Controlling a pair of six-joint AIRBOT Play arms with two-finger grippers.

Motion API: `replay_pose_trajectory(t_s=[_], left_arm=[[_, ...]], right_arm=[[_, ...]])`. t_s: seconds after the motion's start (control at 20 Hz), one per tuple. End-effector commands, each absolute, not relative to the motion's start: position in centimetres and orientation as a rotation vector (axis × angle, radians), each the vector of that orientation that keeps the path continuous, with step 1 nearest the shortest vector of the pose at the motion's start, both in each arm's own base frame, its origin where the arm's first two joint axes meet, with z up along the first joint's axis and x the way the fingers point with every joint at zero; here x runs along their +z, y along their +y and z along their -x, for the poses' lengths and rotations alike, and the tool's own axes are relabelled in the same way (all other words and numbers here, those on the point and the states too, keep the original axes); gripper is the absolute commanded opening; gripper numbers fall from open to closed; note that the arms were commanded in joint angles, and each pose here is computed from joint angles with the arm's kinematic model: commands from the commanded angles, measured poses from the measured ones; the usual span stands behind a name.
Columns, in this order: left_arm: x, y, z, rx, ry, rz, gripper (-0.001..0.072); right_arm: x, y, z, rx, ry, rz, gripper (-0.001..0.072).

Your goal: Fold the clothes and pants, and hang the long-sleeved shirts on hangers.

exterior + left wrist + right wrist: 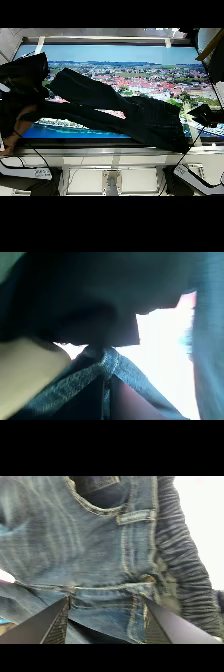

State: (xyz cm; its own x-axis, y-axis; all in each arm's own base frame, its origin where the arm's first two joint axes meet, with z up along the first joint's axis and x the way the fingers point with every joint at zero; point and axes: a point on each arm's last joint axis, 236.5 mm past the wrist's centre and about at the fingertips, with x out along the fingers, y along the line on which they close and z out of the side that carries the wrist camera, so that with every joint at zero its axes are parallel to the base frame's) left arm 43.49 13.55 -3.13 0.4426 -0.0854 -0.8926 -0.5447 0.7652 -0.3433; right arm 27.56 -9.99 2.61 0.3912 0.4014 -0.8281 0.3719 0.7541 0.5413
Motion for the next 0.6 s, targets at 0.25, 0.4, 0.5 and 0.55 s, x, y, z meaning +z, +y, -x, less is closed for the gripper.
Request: replay_pose_trajectory(t_s=[0.25, 0.4, 0.5, 0.55], left_arm=[[13.5, 13.3, -38.5, 0.275, 0.857, 0.367, 0.0015], [16.2, 15.6, -33.0, 0.422, 0.888, 0.222, 0.0015], [16.6, 16.0, -29.8, 0.479, 0.952, 0.179, 0.0015], [16.6, 16.0, -28.5, 0.496, 0.981, 0.172, 0.0015]], right_arm=[[5.3, -13.9, -26.2, -0.028, 1.252, -0.508, 0.0485], [4.3, -15.4, -25.7, -0.065, 1.246, -0.513, 0.0485], [2.8, -15.8, -25.0, -0.063, 1.274, -0.553, 0.0487], [1.8, -15.6, -24.4, -0.048, 1.302, -0.582, 0.0490]])
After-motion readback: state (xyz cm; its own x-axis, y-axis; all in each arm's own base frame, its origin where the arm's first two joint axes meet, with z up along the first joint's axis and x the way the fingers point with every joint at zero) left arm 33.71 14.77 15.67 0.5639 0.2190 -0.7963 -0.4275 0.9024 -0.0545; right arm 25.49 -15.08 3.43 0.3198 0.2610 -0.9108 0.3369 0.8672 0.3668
